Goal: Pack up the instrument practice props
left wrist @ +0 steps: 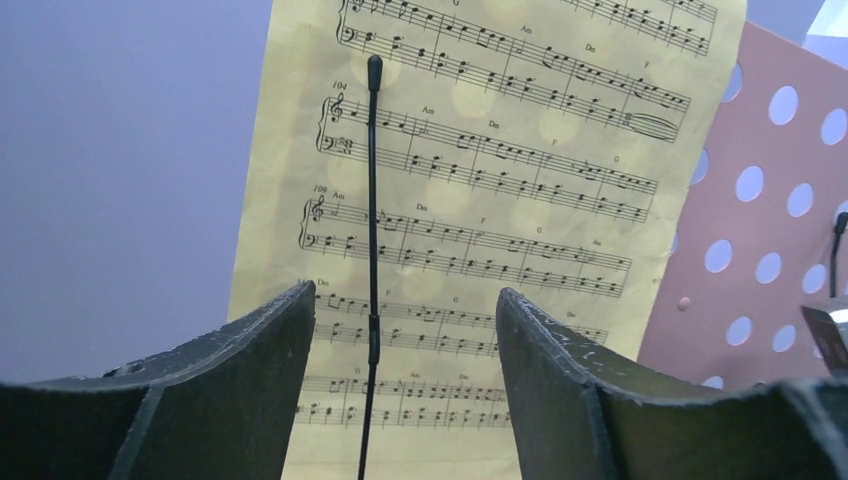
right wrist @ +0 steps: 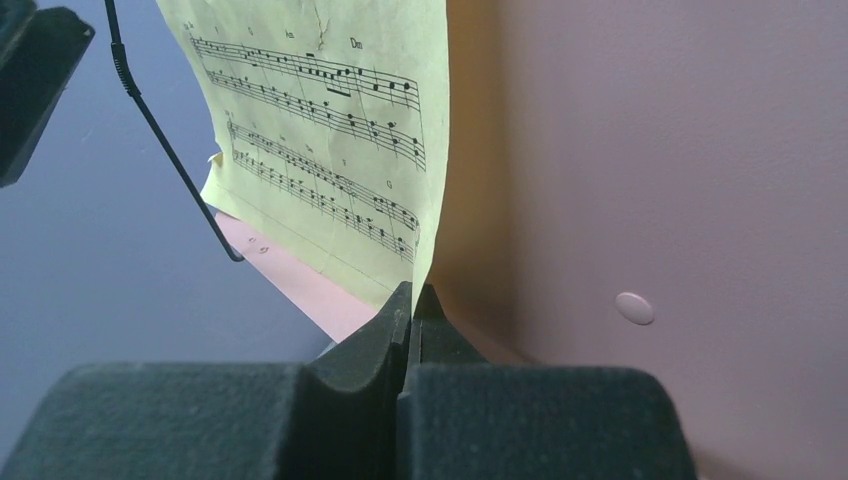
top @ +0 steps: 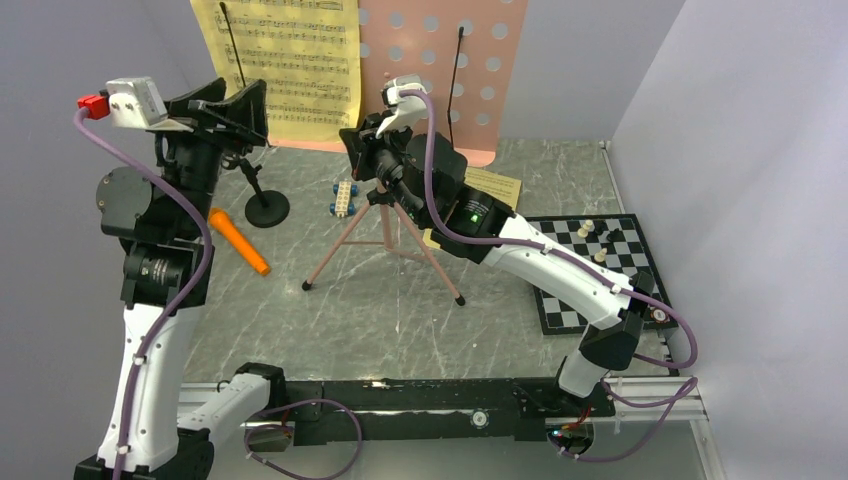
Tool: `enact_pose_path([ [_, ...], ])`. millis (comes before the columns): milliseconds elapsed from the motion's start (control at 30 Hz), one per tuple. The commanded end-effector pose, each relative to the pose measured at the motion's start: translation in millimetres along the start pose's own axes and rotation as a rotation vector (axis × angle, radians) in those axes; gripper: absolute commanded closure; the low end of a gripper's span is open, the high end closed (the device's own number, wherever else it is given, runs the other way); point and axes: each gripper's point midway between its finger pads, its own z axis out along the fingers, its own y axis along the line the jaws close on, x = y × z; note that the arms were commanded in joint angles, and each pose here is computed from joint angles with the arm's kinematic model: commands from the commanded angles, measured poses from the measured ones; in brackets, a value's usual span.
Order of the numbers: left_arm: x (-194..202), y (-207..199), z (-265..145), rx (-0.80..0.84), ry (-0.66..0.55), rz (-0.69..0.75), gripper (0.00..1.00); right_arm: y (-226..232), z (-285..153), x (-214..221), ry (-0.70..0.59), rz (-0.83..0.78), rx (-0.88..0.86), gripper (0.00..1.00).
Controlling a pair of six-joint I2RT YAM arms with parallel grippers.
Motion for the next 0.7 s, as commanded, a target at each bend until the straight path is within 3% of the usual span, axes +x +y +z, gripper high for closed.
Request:
enact_pose_path([
  [0, -31.3, -2.7, 9.5, 0.007, -0.107, 0.055, 0.32, 0.2, -10.2, -20.9, -0.033, -0.007, -0.021, 1.0],
  [200, -36.9, 0.2, 23.3, -0.009, -0.125, 0.076, 0.41, -0.8, -11.4, -20.6, -0.033, -0.013, -0.022, 1.0],
  [367, -31.8, 1.9, 27.4, -0.012, -0.117, 0.069, 0.59, -1.2, -13.5, -19.8, -0.03, -0.019, -0.027, 1.0],
  [500, -25.6, 3.4, 28.6, -0.013, -0.099, 0.069, 0.62, -1.6, -15.4, -18.7, -0.03, -0.017, -0.03, 1.0],
  [667, -25.1, -0.8, 27.1, 0.013, -0.1, 0.08, 0.74, -2.3, -17.2, -19.2, -0.031, -0.017, -0.031, 1.0],
])
